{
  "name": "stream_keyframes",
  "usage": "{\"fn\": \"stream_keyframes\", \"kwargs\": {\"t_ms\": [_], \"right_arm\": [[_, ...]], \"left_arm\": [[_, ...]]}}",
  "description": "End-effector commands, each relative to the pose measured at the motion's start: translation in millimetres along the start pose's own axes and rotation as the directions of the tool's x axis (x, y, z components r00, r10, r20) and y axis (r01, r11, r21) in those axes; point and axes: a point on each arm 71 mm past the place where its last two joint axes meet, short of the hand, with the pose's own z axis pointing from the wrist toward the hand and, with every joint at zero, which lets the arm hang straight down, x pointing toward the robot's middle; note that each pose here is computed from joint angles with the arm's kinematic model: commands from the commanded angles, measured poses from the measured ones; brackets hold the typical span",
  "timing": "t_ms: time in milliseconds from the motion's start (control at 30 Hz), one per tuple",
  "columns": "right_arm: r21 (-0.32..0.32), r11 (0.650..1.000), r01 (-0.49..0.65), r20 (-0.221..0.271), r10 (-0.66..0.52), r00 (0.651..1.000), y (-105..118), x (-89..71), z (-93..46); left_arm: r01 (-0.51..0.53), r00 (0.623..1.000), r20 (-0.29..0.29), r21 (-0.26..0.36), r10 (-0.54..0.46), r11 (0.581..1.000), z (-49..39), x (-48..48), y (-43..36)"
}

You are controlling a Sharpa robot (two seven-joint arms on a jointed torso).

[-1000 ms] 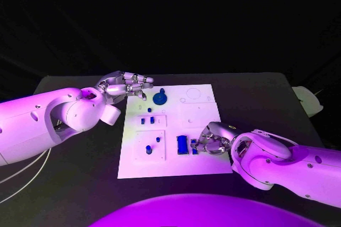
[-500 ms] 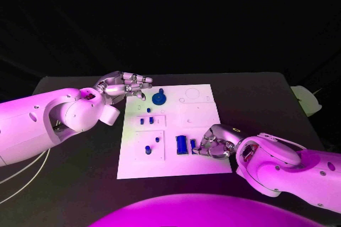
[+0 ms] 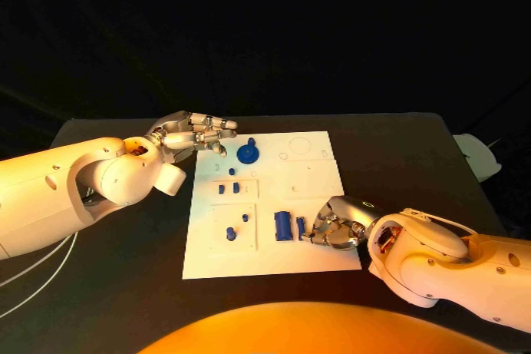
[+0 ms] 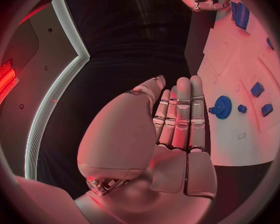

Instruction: Assemble the parts on the task board

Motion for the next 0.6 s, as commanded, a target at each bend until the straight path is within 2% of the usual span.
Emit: {"fn": "stream_keyframes", "kwargs": {"t_ms": [33, 267, 600], "right_arm": [[-0.007, 1.0, 0.016, -0.006, -0.016, 1.0, 1, 1.5, 1.6], [0.001, 1.0, 0.02, 0.011, -0.02, 1.0, 0, 1.2, 6.7], [0.005, 0.999, 0.04, -0.001, -0.04, 0.999, 0, 3.3, 12.9]], "left_arm": [[0.006, 1.0, -0.019, 0.007, -0.006, 1.0, 0.3, 2.0, -0.9], [0.006, 1.0, -0.02, 0.007, -0.006, 1.0, 0.3, 2.0, -0.8], [0.006, 1.0, -0.021, 0.006, -0.006, 1.0, 0.6, 2.5, -0.8]]}}
